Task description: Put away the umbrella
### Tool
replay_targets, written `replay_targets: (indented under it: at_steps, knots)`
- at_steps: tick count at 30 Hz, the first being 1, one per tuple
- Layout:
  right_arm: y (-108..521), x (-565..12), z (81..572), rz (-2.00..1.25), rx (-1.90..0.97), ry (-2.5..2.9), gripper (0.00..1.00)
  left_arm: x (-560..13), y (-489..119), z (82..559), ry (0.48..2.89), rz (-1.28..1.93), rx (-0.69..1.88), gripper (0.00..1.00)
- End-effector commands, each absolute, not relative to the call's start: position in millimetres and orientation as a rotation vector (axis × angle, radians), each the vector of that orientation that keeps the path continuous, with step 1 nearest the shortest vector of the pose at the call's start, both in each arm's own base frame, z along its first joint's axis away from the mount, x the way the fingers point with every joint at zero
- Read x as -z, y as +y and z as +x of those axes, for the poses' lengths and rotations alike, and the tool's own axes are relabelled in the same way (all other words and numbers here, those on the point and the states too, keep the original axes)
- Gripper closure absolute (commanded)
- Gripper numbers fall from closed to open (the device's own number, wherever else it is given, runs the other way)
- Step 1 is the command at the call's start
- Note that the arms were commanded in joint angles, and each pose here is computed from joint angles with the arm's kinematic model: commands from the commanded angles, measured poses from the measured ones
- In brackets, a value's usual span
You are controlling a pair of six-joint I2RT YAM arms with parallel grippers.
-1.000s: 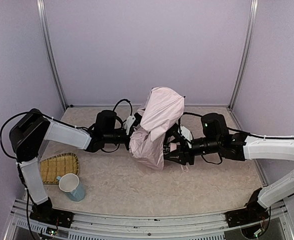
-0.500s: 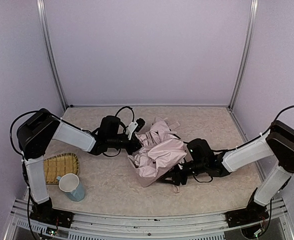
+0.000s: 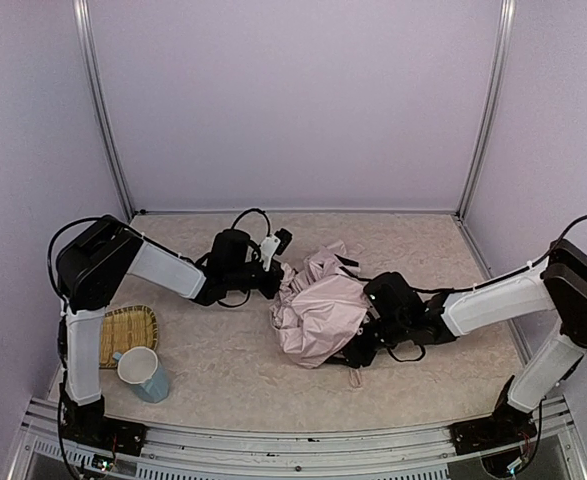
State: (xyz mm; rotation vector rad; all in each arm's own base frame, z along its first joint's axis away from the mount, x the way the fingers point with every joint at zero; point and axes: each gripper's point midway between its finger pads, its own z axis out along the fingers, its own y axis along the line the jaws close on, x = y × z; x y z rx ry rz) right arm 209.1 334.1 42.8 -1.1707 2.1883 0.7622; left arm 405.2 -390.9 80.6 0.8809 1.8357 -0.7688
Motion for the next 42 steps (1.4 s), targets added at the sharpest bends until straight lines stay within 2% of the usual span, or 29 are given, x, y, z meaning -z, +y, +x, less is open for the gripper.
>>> replay_targets:
  at_steps: [1, 5, 9, 15, 17, 20, 21, 24, 29, 34, 37, 42]
  knots:
    - [343, -101, 226, -1.159, -0.722, 2.090, 1.00, -117, -404, 388, 1.683, 0.915, 0.762, 0.98]
    - [347, -117, 238, -1.309, -0.523, 2.019, 1.00, -114, -407, 390, 1.678, 0.929, 0.733, 0.98]
    - [335, -88, 237, -1.505, -0.275, 2.070, 1.00, -110, -404, 402, 1.707, 0.900, 0.744, 0.98]
    - [332, -41, 206, -1.722, -0.178, 2.088, 1.00, -103, -403, 407, 1.733, 0.880, 0.756, 0.98]
    - [331, -23, 196, -1.779, -0.163, 2.120, 1.00, -101, -398, 410, 1.753, 0.853, 0.748, 0.87]
    - [329, -7, 187, -1.800, -0.195, 2.170, 1.00, -104, -381, 424, 1.802, 0.754, 0.692, 0.51]
    - [329, -5, 185, -1.803, -0.212, 2.179, 1.00, -107, -374, 430, 1.818, 0.710, 0.671, 0.43]
    - [329, 0, 174, -1.814, -0.285, 2.221, 1.00, -130, -349, 441, 1.827, 0.577, 0.645, 0.31]
    - [324, 4, 161, -1.811, -0.405, 2.314, 1.00, -198, -327, 425, 1.707, 0.505, 0.673, 0.20]
    - [325, 1, 152, -1.778, -0.550, 2.391, 1.00, -251, -331, 363, 1.586, 0.630, 0.650, 0.20]
    - [328, -2, 153, -1.763, -0.579, 2.411, 1.00, -254, -323, 326, 1.550, 0.715, 0.567, 0.19]
    - [328, -1, 161, -1.754, -0.519, 2.440, 1.00, -239, -308, 297, 1.595, 0.759, 0.565, 0.16]
